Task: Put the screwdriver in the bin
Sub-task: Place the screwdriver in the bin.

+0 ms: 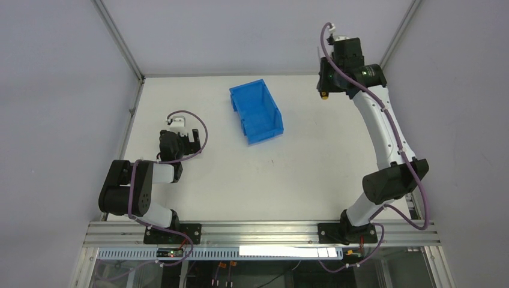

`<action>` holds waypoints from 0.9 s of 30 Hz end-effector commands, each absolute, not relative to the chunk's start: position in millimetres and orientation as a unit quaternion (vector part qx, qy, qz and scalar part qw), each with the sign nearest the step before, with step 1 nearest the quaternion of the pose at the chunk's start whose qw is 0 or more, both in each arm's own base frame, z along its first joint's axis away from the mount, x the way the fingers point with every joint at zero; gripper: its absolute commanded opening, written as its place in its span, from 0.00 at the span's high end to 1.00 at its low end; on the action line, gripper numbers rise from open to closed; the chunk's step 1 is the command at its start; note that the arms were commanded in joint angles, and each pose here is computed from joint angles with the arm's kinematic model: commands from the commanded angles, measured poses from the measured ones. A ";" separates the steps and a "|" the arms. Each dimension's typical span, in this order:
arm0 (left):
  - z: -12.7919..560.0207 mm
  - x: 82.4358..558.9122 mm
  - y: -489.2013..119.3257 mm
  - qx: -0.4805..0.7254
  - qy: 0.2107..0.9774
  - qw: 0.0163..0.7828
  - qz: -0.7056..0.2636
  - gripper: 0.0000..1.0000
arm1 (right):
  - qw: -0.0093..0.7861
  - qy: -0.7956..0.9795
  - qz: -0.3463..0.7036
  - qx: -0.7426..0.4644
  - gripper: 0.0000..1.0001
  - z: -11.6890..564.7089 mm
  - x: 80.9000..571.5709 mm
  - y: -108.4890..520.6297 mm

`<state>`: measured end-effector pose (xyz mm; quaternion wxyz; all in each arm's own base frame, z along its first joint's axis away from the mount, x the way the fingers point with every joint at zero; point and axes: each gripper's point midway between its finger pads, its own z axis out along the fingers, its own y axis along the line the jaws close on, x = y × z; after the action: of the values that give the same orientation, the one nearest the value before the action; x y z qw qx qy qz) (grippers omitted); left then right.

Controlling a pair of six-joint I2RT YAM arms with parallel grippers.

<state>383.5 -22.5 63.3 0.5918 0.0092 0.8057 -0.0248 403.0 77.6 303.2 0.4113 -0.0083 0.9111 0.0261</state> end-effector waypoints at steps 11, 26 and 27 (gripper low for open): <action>79.8 393.4 -21.1 0.006 0.789 0.613 -0.030 0.00 | 0.436 0.883 0.114 -0.127 0.88 320.3 409.1 258.4; 79.1 393.1 -21.1 0.006 0.790 0.612 -0.030 0.00 | 0.404 0.887 0.138 -0.179 0.88 236.8 422.3 314.0; 79.2 393.1 -21.1 0.006 0.790 0.612 -0.030 0.00 | 0.399 0.889 0.133 -0.183 0.88 226.3 422.4 313.8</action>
<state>383.5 -22.5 63.3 0.5918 0.0092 0.8057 -0.0248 411.3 304.2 239.0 0.3792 -0.1746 0.9005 0.1219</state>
